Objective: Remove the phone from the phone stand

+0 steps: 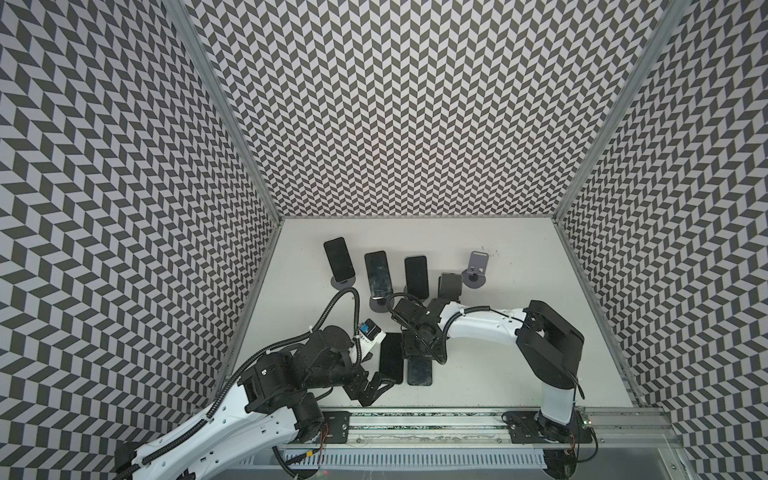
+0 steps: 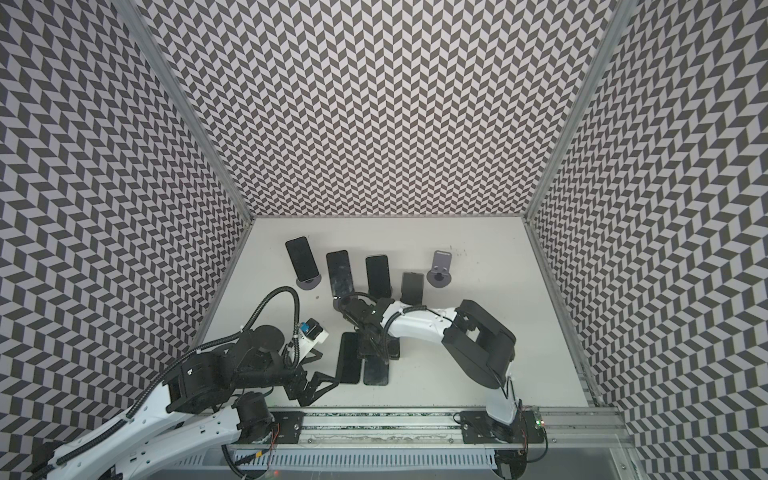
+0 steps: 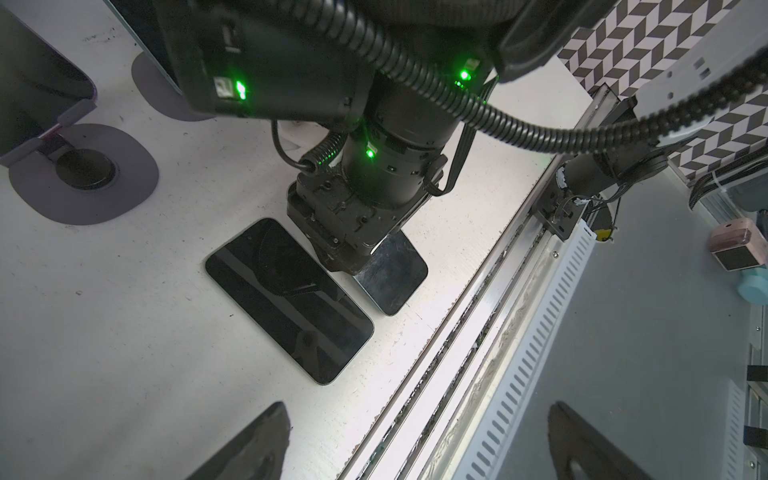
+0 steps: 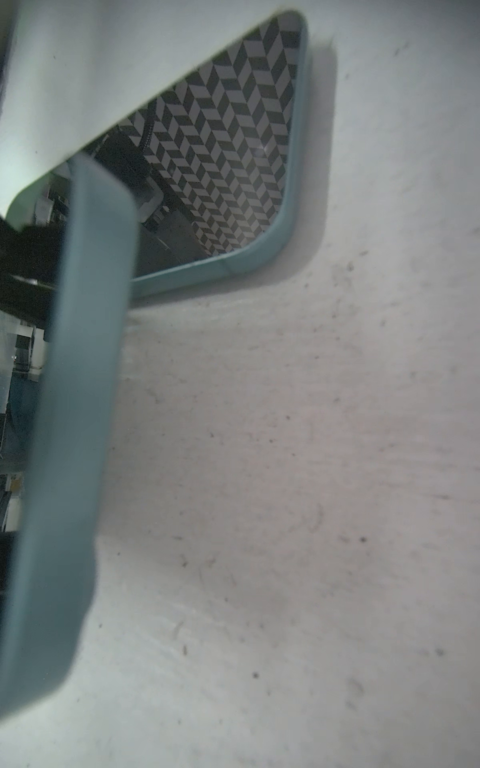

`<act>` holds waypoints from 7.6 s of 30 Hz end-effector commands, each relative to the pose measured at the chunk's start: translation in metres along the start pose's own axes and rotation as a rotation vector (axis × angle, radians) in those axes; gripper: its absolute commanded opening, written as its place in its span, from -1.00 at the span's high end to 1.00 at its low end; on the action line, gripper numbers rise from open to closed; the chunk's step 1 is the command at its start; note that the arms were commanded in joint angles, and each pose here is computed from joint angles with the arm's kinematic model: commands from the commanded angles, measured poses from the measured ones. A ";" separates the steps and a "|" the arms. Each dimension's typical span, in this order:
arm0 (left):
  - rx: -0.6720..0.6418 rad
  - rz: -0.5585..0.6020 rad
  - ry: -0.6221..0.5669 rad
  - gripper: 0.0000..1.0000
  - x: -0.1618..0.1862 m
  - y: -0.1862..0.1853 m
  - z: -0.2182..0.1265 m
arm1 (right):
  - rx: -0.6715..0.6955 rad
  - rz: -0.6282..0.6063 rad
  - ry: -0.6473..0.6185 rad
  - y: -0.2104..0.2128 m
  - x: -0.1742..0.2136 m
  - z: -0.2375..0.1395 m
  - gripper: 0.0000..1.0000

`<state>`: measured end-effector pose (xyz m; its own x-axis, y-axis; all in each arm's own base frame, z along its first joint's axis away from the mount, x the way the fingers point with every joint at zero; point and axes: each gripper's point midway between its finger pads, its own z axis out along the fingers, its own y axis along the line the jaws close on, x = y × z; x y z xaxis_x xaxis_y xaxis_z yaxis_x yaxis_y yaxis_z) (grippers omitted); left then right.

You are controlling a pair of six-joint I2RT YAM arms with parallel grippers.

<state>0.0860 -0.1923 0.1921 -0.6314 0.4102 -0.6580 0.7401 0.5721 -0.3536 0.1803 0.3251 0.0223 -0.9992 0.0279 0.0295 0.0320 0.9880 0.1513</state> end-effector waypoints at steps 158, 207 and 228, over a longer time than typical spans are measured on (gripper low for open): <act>-0.272 -0.074 -0.404 -0.91 -0.143 0.017 -0.042 | -0.156 0.122 -0.434 -0.019 -0.071 -0.165 -0.40; -0.658 -0.458 -0.287 -0.93 -0.213 0.146 0.144 | -0.489 -0.362 -0.658 -0.064 -0.095 -0.239 -0.44; -0.719 -0.491 -0.220 -0.95 -0.213 0.177 0.161 | -0.557 -0.409 -0.639 -0.059 -0.082 -0.228 -0.46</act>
<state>0.3831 -0.2959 0.1589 -0.7247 -0.0654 -0.6860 0.0626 0.9851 -0.1600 0.2594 0.2309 0.2213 -0.8065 -0.0755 -0.5864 -0.4425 0.7350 0.5138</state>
